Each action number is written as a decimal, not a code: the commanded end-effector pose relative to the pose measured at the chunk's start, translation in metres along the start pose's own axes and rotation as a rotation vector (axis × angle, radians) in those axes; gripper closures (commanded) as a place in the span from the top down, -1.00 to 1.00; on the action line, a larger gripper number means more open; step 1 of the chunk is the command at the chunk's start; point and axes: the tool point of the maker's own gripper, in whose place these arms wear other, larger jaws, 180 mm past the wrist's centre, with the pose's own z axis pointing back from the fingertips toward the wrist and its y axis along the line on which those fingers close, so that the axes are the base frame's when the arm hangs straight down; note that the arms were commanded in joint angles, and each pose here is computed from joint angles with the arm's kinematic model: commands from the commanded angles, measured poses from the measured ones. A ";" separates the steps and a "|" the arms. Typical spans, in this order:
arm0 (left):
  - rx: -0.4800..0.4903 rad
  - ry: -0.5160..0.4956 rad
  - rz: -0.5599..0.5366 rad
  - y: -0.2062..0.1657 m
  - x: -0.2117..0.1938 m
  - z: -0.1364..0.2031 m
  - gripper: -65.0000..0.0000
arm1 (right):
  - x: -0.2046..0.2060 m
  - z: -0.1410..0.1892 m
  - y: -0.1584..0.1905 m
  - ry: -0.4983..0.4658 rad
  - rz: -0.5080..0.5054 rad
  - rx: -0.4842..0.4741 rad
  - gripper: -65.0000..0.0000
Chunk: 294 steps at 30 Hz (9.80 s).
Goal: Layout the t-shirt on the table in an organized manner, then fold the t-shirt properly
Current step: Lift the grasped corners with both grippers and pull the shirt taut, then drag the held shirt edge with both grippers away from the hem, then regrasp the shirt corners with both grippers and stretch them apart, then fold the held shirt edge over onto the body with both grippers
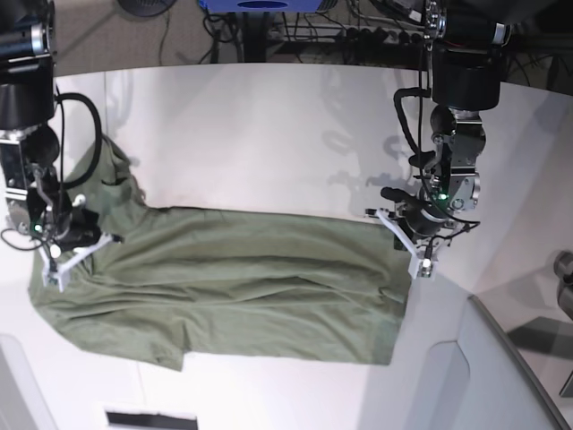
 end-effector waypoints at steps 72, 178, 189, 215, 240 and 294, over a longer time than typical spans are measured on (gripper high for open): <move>0.184 0.106 -0.035 0.092 -0.102 0.086 -1.00 | -0.133 0.064 -0.046 0.203 -0.154 -0.049 -1.00; -0.184 0.186 0.488 0.031 -0.175 0.123 -1.00 | -0.179 0.070 -0.060 0.115 -0.275 0.086 -0.82; -0.181 0.143 0.415 0.039 -0.155 0.132 -1.00 | -0.186 0.075 -0.066 0.138 -0.258 0.070 -0.99; -0.135 0.023 0.315 0.052 -0.097 0.141 -1.00 | -0.101 0.112 -0.075 0.127 -0.132 0.026 -0.99; -0.114 0.052 0.236 0.041 -0.037 0.069 -1.00 | -0.035 0.065 -0.070 0.143 -0.162 0.101 -0.99; -0.089 0.009 0.239 0.042 -0.021 0.040 0.22 | 0.008 0.036 -0.063 -0.029 -0.144 0.115 -0.27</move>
